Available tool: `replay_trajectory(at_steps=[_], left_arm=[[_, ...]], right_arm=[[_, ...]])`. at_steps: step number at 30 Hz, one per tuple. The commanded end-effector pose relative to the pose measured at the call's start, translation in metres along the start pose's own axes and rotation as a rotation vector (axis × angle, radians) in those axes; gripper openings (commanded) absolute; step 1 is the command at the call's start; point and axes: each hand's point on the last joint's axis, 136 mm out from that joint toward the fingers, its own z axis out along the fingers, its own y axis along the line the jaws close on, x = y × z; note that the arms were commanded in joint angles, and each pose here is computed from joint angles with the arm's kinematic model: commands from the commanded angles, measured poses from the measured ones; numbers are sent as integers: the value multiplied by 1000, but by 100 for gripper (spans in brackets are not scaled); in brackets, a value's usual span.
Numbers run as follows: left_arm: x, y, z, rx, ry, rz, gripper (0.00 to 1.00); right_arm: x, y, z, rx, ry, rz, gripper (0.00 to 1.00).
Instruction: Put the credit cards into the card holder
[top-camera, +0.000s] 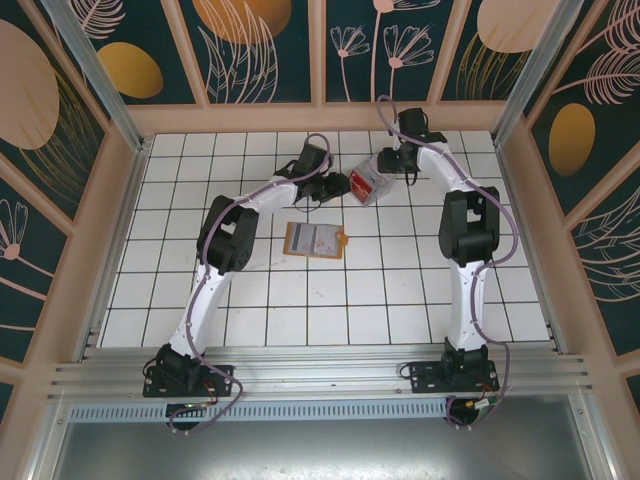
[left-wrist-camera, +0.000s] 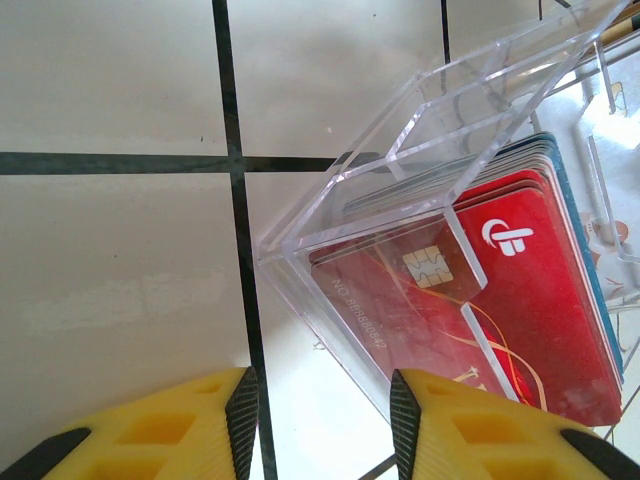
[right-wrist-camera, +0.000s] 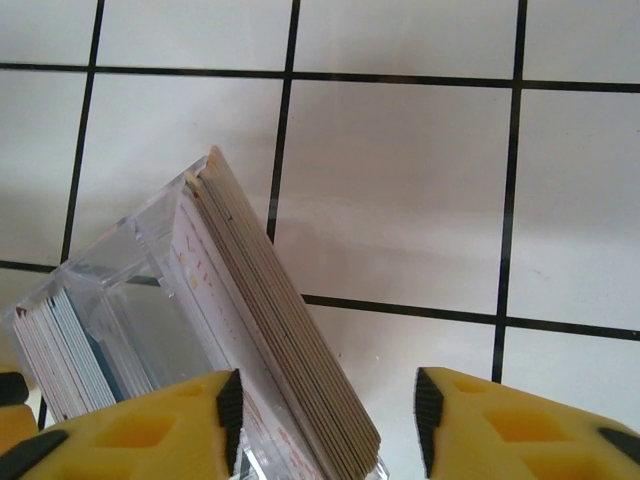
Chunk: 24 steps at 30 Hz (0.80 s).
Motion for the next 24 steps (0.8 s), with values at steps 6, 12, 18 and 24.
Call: replay_trajectory(at_steps=[6, 12, 18, 24], left_arm=[[-19, -20, -16, 36, -80, 0, 46], [-34, -27, -14, 47, -119, -10, 48], [-37, -29, -15, 46, -129, -12, 48], [-30, -22, -31, 9, -146, 0, 48]], right_arm=[[5, 7, 6, -20, 22, -28, 55], [6, 3, 13, -3, 26, -34, 44], [17, 26, 23, -111, 54, -93, 37], [36, 56, 31, -199, 96, -150, 26]])
